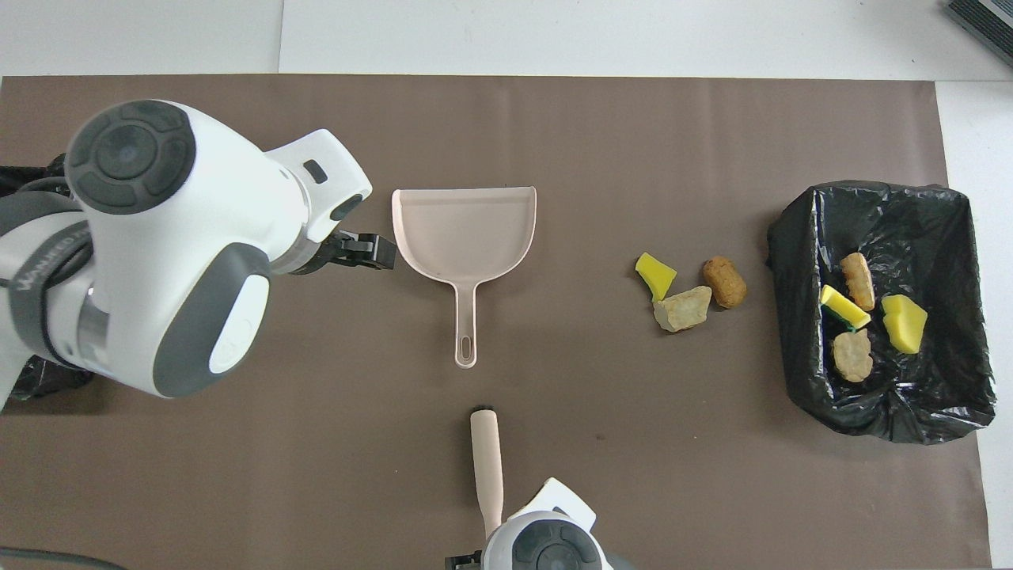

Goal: Sweep and dump trash in bin
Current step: 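Grasp the dustpan handle with the left gripper while the right gripper takes the brush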

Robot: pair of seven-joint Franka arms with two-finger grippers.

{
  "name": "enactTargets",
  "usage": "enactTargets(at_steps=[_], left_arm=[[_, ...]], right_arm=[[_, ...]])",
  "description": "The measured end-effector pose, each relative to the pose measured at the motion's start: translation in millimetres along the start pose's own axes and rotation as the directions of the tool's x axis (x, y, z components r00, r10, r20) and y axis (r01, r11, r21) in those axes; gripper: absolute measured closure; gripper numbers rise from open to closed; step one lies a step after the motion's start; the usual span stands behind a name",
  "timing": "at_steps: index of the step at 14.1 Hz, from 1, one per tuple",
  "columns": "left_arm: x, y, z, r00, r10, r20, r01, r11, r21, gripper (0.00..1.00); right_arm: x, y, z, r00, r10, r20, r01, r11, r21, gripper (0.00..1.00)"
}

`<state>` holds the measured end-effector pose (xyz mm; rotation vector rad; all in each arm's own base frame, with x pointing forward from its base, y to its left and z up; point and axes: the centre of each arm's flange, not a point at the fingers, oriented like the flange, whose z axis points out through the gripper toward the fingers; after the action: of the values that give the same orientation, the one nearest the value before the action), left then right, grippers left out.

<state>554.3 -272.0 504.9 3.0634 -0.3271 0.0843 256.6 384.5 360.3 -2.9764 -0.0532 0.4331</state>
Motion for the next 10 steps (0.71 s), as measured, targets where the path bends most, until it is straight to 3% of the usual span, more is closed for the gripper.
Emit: enactTargets(at_steps=[6, 7, 10], left_arm=[[-24, 84, 98, 1.000, 0.012, 0.002, -0.012, 0.999, -0.032, 0.00], [-25, 89, 106, 1.000, 0.011, 0.003, -0.011, 0.999, -0.035, 0.00], [-23, 92, 124, 1.000, 0.013, 0.011, -0.013, 0.999, -0.038, 0.00]], right_arm=[[-10, -16, 36, 0.999, 0.032, -0.007, -0.032, 0.999, -0.029, 0.04], [-10, -16, 36, 0.999, 0.033, -0.007, -0.033, 0.999, -0.029, 0.12], [-10, -15, 35, 0.999, 0.035, 0.000, -0.035, 0.999, -0.035, 0.50]])
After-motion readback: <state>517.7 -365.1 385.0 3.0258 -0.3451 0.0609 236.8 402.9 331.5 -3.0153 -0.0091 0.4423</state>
